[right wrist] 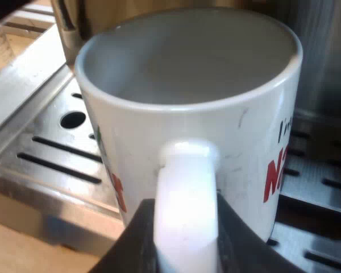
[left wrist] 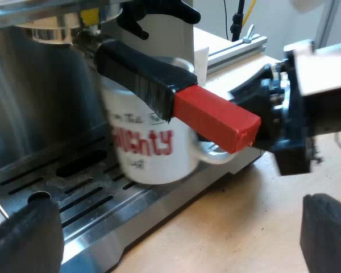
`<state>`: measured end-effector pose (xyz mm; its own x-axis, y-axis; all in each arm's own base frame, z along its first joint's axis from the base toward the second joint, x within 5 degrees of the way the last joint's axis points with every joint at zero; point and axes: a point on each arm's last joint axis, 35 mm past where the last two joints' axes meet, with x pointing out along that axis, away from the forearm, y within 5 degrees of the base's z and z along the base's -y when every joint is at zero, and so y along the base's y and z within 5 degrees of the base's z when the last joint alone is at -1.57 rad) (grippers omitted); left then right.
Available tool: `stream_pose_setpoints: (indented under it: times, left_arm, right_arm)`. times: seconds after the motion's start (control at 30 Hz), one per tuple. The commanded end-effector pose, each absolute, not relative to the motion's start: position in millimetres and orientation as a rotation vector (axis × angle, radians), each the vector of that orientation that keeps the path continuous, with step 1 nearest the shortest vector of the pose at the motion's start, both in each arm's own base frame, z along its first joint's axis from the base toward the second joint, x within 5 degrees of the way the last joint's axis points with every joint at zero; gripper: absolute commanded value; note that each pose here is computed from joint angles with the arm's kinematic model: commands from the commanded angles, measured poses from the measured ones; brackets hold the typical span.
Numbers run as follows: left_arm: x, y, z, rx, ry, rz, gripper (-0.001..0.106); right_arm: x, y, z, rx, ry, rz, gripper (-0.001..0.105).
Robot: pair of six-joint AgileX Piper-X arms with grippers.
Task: Remove mug from coffee machine
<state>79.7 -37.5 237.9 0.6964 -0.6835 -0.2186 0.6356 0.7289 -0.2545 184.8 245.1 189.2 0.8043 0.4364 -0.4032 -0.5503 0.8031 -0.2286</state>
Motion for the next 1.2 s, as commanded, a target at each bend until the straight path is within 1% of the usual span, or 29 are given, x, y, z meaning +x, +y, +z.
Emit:
stream_pose_setpoints:
  times: [0.03, 0.13, 0.23, 0.37, 0.53, 0.6, 0.63, 0.77, 0.9, 0.93, 0.97, 1.03, 1.13, 1.2]
  left_arm:
    - [79, -38, 241, -0.164, 0.287, -0.756, 0.086]
    - [79, -38, 241, -0.164, 0.287, -0.756, 0.086]
    - [79, -38, 241, -0.164, 0.288, -0.762, 0.086]
    - [77, -40, 242, -0.172, 0.287, -0.843, 0.086]
    - [77, -42, 244, -0.188, 0.277, -0.874, 0.086]
    - [76, -44, 245, -0.206, 0.287, -0.904, 0.086]
    - [74, -46, 245, -0.205, 0.292, -0.939, 0.086]
    - [71, -52, 247, -0.192, 0.280, -1.025, 0.086]
    - [69, -54, 247, -0.188, 0.281, -1.063, 0.086]
    - [66, -57, 247, -0.184, 0.286, -1.122, 0.086]
    - [65, -58, 248, -0.181, 0.285, -1.143, 0.086]
    - [63, -61, 248, -0.176, 0.284, -1.178, 0.086]
    - [61, -63, 249, -0.170, 0.278, -1.216, 0.086]
    - [59, -64, 250, -0.168, 0.276, -1.238, 0.086]
  right_arm:
    - [178, 240, 203, -0.303, 0.292, 0.532, 0.000]
    - [167, 234, 208, -0.296, 0.271, 0.539, 0.000]
    - [154, 231, 212, -0.296, 0.245, 0.517, 0.000]
    - [138, 225, 217, -0.291, 0.214, 0.505, 0.000]
    - [119, 218, 218, -0.294, 0.190, 0.509, 0.000]
    - [116, 217, 218, -0.293, 0.184, 0.508, 0.000]
    - [107, 214, 218, -0.294, 0.172, 0.505, 0.000]
    - [92, 209, 221, -0.278, 0.159, 0.499, 0.000]
    - [86, 207, 225, -0.267, 0.141, 0.490, 0.000]
    - [85, 207, 225, -0.265, 0.139, 0.493, 0.000]
    - [85, 206, 226, -0.266, 0.136, 0.483, 0.000]
    - [80, 202, 227, -0.290, 0.136, 0.422, 0.000]
    - [81, 198, 225, -0.265, 0.149, 0.339, 0.000]
    - [82, 195, 223, -0.266, 0.153, 0.263, 0.000]
